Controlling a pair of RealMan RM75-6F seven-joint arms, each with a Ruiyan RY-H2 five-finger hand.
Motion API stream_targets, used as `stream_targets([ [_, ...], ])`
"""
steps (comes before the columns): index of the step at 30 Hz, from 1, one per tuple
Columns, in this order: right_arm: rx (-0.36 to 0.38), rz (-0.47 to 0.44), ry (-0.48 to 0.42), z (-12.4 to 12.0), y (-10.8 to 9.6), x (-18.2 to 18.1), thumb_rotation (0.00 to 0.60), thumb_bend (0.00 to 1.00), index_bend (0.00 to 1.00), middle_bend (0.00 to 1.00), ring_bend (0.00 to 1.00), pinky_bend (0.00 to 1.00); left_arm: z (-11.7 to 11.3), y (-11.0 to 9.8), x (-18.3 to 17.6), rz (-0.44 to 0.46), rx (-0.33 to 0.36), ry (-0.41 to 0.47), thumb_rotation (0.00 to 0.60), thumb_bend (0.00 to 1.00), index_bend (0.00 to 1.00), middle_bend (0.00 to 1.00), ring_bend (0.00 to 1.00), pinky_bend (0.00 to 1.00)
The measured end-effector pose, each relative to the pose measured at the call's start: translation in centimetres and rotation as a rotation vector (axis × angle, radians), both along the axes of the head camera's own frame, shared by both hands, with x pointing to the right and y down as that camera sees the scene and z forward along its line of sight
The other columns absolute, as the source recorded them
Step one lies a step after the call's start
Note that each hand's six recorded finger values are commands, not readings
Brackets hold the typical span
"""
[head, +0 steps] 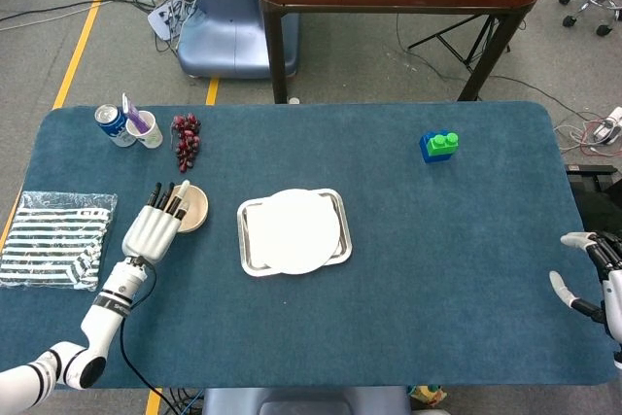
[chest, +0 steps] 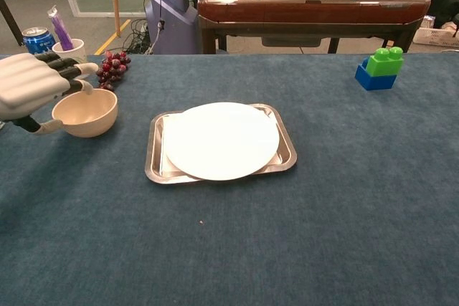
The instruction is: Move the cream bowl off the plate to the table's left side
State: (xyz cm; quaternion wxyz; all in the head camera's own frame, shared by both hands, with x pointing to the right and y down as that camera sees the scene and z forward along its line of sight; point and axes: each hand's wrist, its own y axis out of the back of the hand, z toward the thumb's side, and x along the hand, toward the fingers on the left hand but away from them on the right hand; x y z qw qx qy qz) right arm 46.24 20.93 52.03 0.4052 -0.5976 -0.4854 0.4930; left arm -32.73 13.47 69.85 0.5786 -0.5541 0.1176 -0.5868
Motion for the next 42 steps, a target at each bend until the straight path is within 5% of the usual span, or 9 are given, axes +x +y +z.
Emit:
stream_targets([
  [10, -0.006, -0.001, 0.010, 0.3, 0.0, -0.2, 0.600, 0.35, 0.35, 0.36, 0.25, 0.49, -4.0, 1.8, -2.5, -0.163, 0.004, 0.138, 0.600, 0.34, 0.23, 0.06, 0.00, 0.16],
  [24, -0.023, -0.008, 0.043, 1.3, 0.0, -0.7, 0.600, 0.35, 0.35, 0.36, 0.25, 0.49, -8.3, 9.9, -9.5, -0.428, -0.026, 0.283, 0.600, 0.34, 0.40, 0.25, 0.13, 0.17],
  [33, -0.030, -0.021, 0.057, 1.7, 0.0, -1.2, 0.600, 0.35, 0.35, 0.36, 0.25, 0.49, -9.8, 12.4, -9.0, -0.368, -0.032, 0.309, 0.600, 0.34, 0.40, 0.26, 0.14, 0.18],
  [42, -0.054, -0.031, 0.061, 2.3, -0.2, -1.3, 0.600, 0.35, 0.35, 0.36, 0.25, 0.49, -10.0, 12.5, -9.4, -0.382, -0.035, 0.300, 0.600, 0.34, 0.40, 0.26, 0.14, 0.18],
])
